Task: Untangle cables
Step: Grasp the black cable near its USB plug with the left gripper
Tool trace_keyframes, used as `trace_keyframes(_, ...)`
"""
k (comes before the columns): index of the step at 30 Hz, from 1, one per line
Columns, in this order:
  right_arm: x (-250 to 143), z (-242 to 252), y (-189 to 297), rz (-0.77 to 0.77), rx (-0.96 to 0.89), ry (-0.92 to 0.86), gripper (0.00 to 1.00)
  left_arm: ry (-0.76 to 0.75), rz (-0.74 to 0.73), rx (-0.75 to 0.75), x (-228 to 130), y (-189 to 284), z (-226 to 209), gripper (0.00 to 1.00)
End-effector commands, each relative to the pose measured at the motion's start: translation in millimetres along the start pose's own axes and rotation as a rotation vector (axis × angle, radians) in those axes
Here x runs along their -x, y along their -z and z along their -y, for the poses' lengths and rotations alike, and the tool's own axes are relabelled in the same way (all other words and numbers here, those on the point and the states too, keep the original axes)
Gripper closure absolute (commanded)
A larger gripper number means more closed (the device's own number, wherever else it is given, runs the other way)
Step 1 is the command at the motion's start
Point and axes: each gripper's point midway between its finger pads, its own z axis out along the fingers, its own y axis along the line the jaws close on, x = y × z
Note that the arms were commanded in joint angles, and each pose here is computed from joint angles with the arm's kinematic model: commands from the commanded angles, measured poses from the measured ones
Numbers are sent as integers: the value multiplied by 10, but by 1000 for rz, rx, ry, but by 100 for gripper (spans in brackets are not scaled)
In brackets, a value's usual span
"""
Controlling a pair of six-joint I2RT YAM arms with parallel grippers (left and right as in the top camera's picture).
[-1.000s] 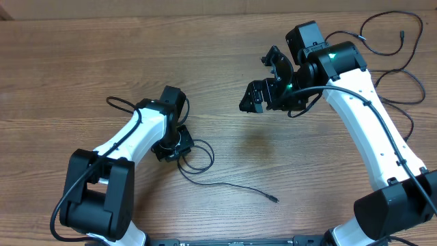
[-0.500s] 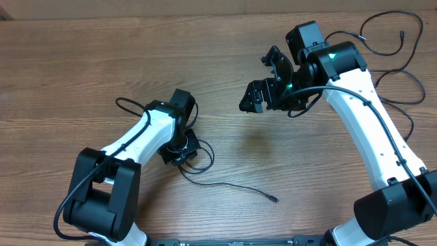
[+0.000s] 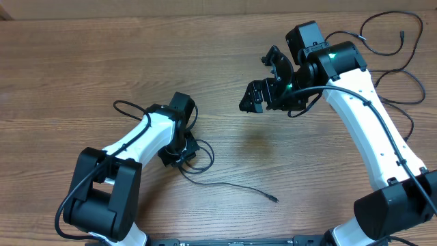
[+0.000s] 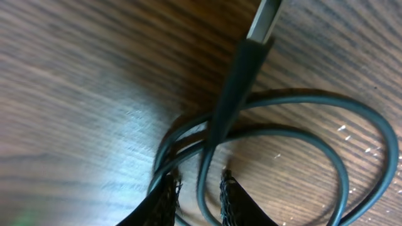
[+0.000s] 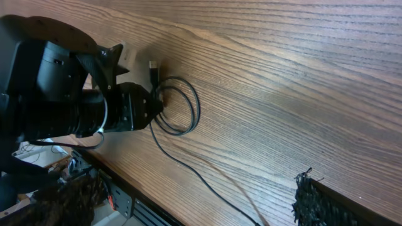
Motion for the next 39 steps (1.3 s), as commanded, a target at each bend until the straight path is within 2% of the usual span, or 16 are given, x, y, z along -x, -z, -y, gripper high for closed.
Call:
trace_keyframes(1, 20, -37, 41, 16, 3, 9, 0, 17, 3, 12, -5, -109, -42, 74)
trace_keyframes(8, 20, -37, 41, 16, 3, 9, 0, -26, 3, -43, 12, -112, 72, 76)
trace_keyframes(18, 20, -37, 41, 16, 3, 9, 0, -29, -3, -37, -2, -117, 55, 96)
trace_keyframes(24, 20, -37, 41, 16, 3, 9, 0, -89, -47, -105, -75, -27, 177, 96)
trace_keyframes(29, 19, -37, 41, 16, 3, 9, 0, -121, -28, -159, -77, 335, 291, 96)
trace_keyframes(34, 20, -37, 41, 16, 3, 9, 0, -224, 90, -263, -47, 1006, 436, 96)
trace_keyframes(39, 20, -37, 41, 16, 3, 9, 0, -259, 227, -385, -111, 1695, 464, 96)
